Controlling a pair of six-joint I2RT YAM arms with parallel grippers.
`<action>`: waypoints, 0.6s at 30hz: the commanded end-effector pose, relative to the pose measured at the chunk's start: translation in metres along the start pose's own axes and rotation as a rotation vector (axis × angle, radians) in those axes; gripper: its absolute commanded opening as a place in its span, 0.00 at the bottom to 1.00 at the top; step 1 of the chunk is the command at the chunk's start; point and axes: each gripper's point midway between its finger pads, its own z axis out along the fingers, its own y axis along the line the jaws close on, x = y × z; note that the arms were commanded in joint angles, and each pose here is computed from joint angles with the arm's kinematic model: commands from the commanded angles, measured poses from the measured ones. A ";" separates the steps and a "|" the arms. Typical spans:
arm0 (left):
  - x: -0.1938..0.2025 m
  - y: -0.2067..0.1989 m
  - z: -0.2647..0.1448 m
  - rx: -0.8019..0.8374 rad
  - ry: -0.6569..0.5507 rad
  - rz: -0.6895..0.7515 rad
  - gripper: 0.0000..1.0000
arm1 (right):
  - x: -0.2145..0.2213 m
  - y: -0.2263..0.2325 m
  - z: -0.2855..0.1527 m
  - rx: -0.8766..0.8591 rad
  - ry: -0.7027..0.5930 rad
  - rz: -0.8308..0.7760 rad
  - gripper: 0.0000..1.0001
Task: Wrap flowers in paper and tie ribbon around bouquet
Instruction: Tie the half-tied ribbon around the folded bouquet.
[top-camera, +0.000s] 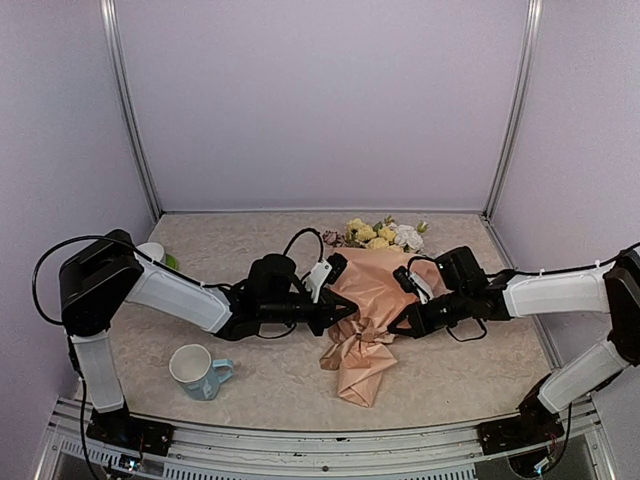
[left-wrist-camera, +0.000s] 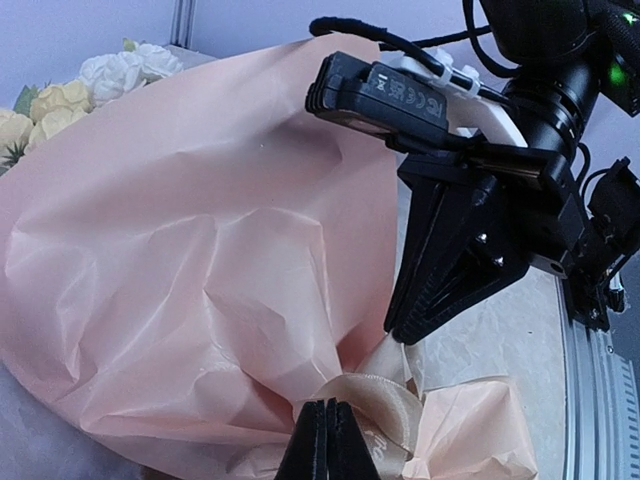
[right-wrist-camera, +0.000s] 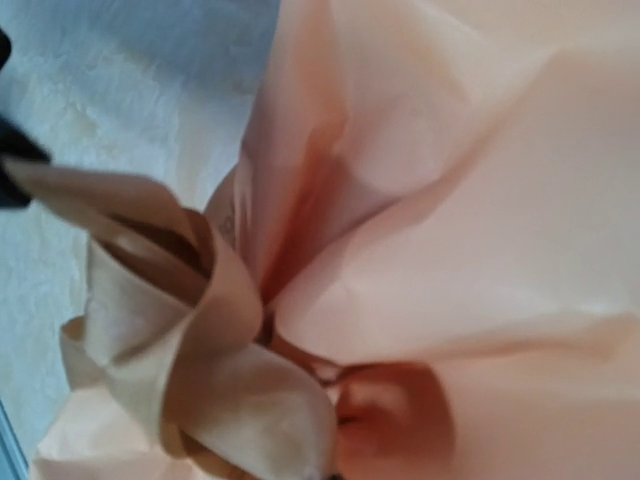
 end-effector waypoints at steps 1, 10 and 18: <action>-0.016 0.005 -0.001 -0.048 -0.043 0.076 0.00 | -0.021 0.005 0.002 -0.029 -0.044 -0.023 0.00; -0.024 0.007 0.004 -0.019 -0.070 0.085 0.00 | -0.050 0.015 -0.006 -0.025 -0.087 -0.075 0.23; -0.012 0.037 0.005 -0.088 -0.037 0.071 0.00 | -0.045 0.015 -0.003 -0.031 -0.062 -0.066 0.31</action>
